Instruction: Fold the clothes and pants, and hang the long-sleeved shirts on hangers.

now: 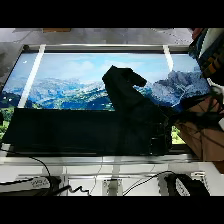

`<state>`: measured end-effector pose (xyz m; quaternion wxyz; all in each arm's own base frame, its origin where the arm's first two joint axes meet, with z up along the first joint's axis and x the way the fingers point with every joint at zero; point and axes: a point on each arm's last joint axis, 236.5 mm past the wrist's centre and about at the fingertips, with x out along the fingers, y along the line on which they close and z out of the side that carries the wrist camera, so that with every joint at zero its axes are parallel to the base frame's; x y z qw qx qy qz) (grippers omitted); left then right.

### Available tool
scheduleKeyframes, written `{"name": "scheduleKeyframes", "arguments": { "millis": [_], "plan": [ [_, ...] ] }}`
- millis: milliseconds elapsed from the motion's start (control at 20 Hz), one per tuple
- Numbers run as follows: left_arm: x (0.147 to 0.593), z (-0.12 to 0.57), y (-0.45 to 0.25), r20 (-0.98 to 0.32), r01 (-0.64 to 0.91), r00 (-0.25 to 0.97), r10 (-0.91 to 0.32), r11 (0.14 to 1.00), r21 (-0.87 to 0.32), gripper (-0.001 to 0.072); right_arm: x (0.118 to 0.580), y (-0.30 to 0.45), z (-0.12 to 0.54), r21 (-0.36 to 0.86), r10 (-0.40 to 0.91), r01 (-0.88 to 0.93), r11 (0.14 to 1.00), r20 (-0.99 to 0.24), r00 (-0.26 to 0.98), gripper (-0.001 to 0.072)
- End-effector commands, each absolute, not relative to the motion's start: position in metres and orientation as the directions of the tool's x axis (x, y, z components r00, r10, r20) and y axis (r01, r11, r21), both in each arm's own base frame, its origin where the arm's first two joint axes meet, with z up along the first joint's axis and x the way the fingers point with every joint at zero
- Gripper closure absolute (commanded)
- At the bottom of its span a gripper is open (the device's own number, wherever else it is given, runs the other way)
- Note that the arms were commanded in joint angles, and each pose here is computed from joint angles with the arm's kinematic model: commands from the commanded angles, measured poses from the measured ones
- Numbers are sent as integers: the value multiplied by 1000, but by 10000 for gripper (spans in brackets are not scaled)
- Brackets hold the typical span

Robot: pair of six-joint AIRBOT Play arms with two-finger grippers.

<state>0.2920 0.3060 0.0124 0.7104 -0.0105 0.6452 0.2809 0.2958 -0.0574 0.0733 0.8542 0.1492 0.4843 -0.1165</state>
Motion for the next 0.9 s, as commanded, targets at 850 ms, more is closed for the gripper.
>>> {"name": "scheduleKeyframes", "arguments": {
  "millis": [850],
  "plan": [
    [354,15,260,-915,-309,163,369,900,307,13,396,-55,-51,622,439,298,724,-749,497,280]
  ]
}}
